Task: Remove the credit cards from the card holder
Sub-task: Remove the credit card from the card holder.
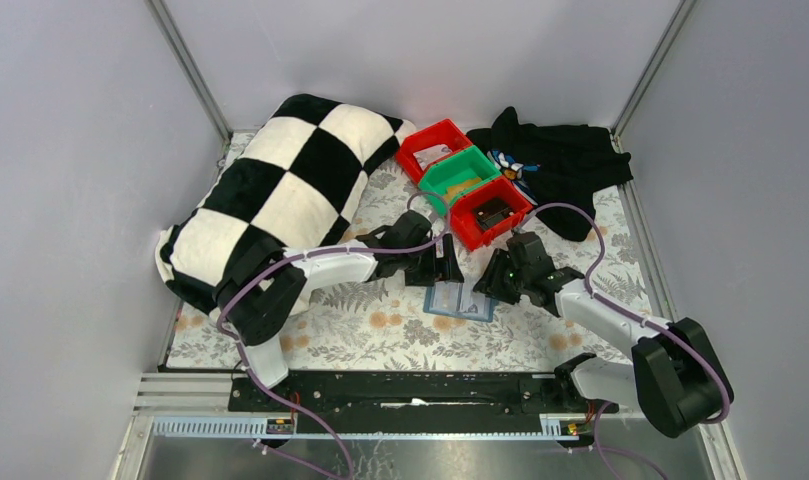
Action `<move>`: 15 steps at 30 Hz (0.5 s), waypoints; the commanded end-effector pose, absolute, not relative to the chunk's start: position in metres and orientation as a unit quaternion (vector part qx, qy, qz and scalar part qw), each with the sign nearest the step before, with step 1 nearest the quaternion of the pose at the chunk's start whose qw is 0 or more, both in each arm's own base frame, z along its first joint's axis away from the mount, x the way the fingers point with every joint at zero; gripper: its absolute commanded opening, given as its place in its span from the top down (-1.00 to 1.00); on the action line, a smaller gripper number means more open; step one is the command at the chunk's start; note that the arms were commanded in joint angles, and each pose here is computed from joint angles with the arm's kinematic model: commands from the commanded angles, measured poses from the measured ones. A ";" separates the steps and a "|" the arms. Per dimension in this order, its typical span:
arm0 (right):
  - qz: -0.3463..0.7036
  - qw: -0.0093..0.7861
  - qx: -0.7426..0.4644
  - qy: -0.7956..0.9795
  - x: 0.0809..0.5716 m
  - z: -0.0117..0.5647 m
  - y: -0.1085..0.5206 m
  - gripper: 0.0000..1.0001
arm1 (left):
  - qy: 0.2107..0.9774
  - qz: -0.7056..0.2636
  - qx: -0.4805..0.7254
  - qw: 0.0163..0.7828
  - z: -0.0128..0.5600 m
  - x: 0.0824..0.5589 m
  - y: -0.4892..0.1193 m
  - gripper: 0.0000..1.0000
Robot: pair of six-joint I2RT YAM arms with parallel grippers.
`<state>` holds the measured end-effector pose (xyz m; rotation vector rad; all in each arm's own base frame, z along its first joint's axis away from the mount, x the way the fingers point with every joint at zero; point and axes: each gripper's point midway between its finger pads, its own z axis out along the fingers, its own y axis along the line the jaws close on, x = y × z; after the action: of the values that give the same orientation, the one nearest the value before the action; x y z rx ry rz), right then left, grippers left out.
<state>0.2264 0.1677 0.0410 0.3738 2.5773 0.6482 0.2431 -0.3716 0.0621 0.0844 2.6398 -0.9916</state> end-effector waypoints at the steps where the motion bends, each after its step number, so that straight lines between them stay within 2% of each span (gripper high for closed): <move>1: 0.239 0.227 0.141 0.934 0.229 0.037 0.167 0.11 | 0.900 -0.392 0.051 0.184 0.092 0.247 -0.379 -0.72; 6: 0.237 0.223 0.142 0.935 0.228 0.032 0.167 0.12 | 0.876 -0.448 0.085 0.157 0.104 0.237 -0.400 -0.72; 15: 0.242 0.215 0.143 0.935 0.224 0.028 0.168 0.16 | 0.876 -0.460 0.065 0.129 0.092 0.237 -0.402 -0.62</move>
<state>0.2277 0.1670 0.0326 0.3874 2.5796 0.6467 0.2321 -0.3928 0.0804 0.1833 2.6033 -1.2316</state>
